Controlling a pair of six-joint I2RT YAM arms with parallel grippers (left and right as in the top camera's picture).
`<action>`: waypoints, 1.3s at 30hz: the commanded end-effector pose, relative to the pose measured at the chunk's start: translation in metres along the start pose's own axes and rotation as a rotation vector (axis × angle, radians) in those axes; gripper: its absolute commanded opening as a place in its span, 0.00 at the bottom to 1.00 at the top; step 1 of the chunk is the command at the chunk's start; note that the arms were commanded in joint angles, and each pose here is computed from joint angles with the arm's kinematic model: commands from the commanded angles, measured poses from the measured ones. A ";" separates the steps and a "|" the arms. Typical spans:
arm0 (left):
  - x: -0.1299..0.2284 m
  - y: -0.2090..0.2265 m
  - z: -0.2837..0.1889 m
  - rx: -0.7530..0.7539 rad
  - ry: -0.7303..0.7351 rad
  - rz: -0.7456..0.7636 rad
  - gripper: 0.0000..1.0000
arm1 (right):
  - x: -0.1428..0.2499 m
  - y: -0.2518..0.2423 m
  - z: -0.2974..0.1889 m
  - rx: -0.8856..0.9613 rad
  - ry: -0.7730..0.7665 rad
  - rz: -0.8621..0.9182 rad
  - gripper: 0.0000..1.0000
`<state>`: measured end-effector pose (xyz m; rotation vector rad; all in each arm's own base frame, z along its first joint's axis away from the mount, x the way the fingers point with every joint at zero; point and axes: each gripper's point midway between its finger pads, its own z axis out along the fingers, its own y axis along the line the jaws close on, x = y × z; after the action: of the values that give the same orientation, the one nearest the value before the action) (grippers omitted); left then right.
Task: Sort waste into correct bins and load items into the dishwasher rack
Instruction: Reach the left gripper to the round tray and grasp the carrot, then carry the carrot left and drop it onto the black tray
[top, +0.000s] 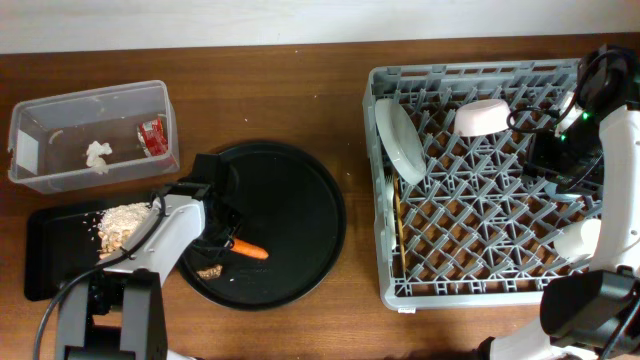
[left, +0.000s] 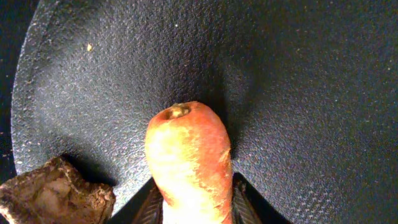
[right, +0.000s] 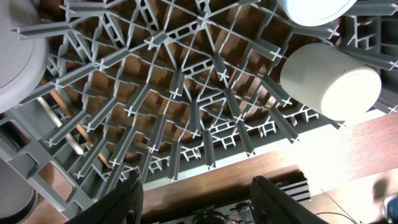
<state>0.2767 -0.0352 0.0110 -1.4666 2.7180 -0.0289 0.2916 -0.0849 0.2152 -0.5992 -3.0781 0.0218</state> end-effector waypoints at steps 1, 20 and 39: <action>0.000 0.006 0.005 -0.028 -0.005 0.003 0.29 | 0.000 0.000 0.001 -0.002 0.006 0.011 0.58; -0.134 0.059 -0.104 0.091 -0.336 -0.109 0.22 | 0.001 0.000 0.001 -0.001 0.008 0.011 0.58; -0.189 0.150 -0.035 -0.099 -0.235 -0.412 0.43 | 0.002 0.000 0.001 -0.001 0.010 0.010 0.58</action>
<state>0.2523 0.1980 0.0447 -1.9041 2.2311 0.2164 0.2913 -0.0848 0.2152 -0.6000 -3.0764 0.0216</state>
